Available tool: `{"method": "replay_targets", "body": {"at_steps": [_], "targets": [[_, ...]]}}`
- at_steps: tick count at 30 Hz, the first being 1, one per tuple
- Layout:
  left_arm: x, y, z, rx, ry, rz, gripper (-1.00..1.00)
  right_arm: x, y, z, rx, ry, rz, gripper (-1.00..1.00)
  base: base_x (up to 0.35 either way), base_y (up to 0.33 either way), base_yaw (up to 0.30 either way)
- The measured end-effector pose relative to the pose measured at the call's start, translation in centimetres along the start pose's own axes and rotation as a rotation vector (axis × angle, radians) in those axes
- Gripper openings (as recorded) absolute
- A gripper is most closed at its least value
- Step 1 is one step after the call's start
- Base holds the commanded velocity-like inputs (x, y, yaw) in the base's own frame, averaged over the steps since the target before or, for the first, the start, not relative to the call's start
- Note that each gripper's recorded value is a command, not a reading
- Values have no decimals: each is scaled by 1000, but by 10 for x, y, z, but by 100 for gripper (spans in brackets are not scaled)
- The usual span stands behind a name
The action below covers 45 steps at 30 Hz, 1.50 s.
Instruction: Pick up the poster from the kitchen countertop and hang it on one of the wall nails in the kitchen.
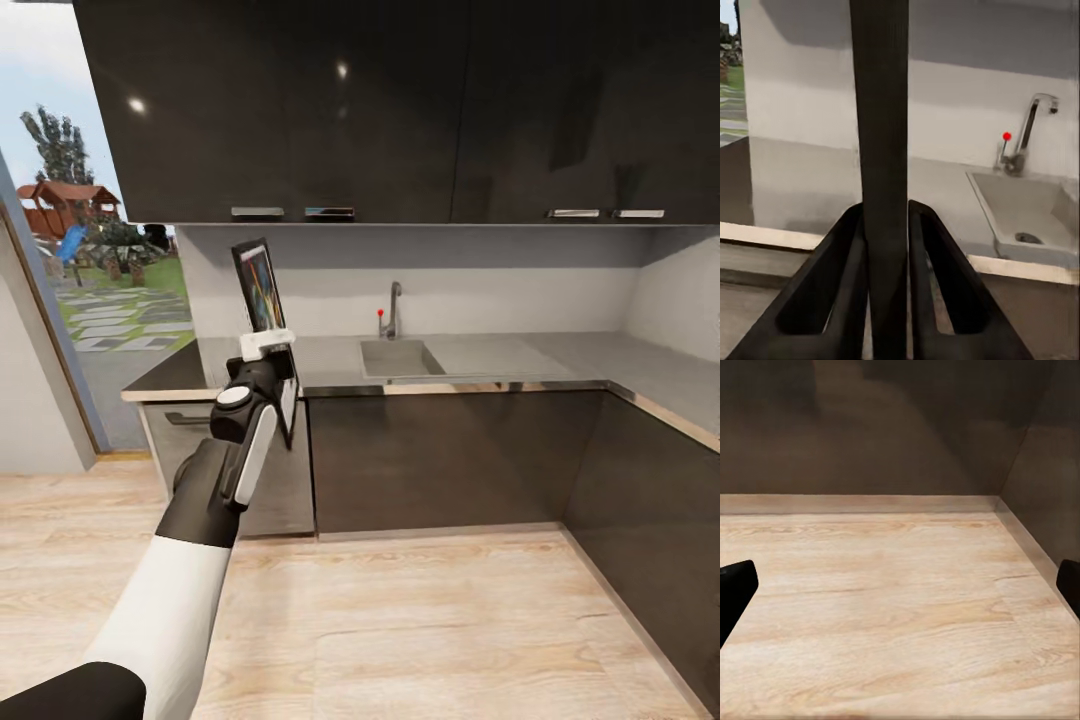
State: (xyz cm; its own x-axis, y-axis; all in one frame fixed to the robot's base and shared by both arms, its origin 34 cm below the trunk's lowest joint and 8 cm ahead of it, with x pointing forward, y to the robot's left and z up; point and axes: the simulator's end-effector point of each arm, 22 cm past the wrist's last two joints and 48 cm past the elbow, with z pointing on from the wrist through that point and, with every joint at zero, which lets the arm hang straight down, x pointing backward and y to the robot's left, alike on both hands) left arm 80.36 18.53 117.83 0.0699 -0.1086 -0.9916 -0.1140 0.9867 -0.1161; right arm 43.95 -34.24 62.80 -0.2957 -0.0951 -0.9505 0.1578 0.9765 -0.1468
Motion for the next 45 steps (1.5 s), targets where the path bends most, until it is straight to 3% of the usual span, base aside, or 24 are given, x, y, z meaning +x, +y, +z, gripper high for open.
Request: {"method": "replay_targets", "body": {"at_steps": [1,3,7,9,13,14,16,20,27,32,35,39,44,45], "targets": [[1,-6,-1,27,7,-1,-100,0,0,0,0,0,0,100,-10,0,0],[1,-58,-17,276,68,-19,-100,0,0,0,0,0,0,100,-4,0,0],[3,-102,-38,497,99,-28,-100,0,0,0,0,0,0,100,-1,0,0],[7,-109,-43,542,120,-22,-100,0,0,0,0,0,0,100,0,0,0],[18,-127,-63,710,171,-12,-100,0,-1,0,-1,0,-2,100,0,0,0],[22,-131,-72,783,185,-6,-100,0,-1,1,-1,-1,-3,100,0,0,0],[27,-129,-85,884,204,13,-100,-1,-2,1,-1,-1,-4,100,0,0,0],[45,-117,-108,1025,238,39,-100,-1,-4,2,-2,-3,-8,100,0,0,0],[107,-98,-136,1089,242,44,-100,-5,-18,8,-34,-9,-45,100,0,0,0],[151,-83,-156,1095,250,48,-100,-28,4,29,-192,0,-76,100,0,0,0],[166,-73,-172,1146,249,68,-100,-41,34,40,-324,61,-79,100,0,0,0],[176,-63,-189,1218,269,88,-100,-72,60,45,-456,71,-71,100,0,0,0],[191,-56,-200,1247,303,82,-100,-100,51,47,-548,113,-22,100,0,0,0],[196,-55,-203,1250,313,78,-100,-108,50,44,-592,127,-1,100,0,0,0]]}}
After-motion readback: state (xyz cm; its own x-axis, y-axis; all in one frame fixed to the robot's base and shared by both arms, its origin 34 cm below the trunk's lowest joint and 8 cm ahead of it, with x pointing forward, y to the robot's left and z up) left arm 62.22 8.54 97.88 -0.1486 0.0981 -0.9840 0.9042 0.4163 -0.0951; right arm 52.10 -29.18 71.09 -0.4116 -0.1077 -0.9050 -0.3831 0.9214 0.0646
